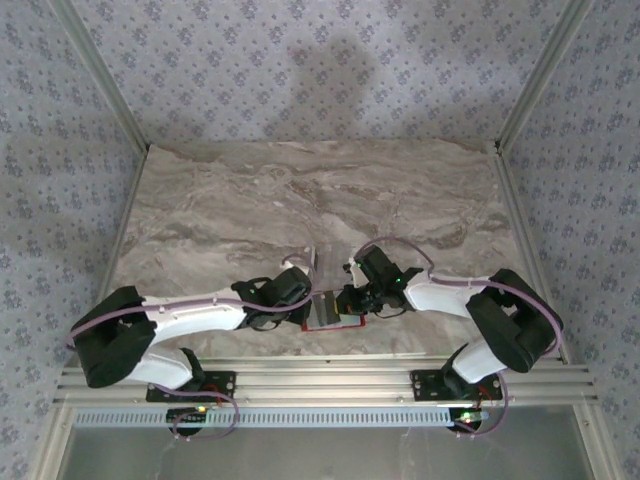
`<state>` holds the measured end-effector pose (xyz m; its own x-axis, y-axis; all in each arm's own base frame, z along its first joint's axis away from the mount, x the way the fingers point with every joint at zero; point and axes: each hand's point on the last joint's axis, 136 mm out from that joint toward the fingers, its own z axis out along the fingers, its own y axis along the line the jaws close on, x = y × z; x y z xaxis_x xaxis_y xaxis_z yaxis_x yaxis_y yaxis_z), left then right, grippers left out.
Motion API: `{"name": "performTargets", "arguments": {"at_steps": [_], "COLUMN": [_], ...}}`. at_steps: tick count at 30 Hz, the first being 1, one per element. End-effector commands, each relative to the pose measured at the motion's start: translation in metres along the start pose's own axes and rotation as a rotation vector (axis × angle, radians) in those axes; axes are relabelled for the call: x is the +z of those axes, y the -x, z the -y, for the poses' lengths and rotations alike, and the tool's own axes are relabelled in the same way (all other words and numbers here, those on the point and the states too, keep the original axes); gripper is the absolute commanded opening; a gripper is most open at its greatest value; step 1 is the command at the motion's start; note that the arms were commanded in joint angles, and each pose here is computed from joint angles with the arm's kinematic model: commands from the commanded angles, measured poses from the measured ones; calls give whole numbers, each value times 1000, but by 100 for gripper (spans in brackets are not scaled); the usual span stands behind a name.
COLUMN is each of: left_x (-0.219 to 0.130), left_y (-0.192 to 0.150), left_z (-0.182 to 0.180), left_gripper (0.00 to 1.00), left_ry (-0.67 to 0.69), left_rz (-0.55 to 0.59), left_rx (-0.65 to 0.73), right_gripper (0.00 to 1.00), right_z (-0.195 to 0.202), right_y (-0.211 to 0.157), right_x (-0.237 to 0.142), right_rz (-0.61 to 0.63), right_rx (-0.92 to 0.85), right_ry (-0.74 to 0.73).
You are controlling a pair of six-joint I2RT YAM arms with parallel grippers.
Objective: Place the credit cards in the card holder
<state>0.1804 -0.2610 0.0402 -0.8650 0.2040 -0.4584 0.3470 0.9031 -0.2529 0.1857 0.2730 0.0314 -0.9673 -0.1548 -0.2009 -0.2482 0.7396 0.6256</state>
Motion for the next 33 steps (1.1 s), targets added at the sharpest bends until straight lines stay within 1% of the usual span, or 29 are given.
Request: {"name": "performTargets", "arguments": {"at_steps": [1,4,10,20,24,26,29,33], "left_x": [8,16,28,29,28,28,27,28], "left_y": [-2,-9,-19,-19,-19,-20,-20,-22], "left_z": [3,1,1,6,9,6,2,-2], "left_gripper": [8,4,2,2,2,2,3,3], "left_ry": [-19,-13,-15,-26,-29,-20,-1,13], "left_rz": [-18,-41,-70,-62,-61,-62,-54,-53], "left_rx": [-12,-12,-17,-21,-20,-22,-25,-27], "right_gripper": [0,0,0,0,3,6,15,31], "right_z": [5,4,-5,-27,-32,-31,-24,-16], "right_y": [-2,-3,-2,2,2,2,1,-1], "right_x": [4,5,7,16,19,17,9,-7], "right_rz": [-11,-10,-2,48,62,61,74,95], "right_rx": [8,7,-6,-27,-44,-47,-48,-44], "right_ry": [-33,-31,-20,-12,-25,-42,-99,-164]}}
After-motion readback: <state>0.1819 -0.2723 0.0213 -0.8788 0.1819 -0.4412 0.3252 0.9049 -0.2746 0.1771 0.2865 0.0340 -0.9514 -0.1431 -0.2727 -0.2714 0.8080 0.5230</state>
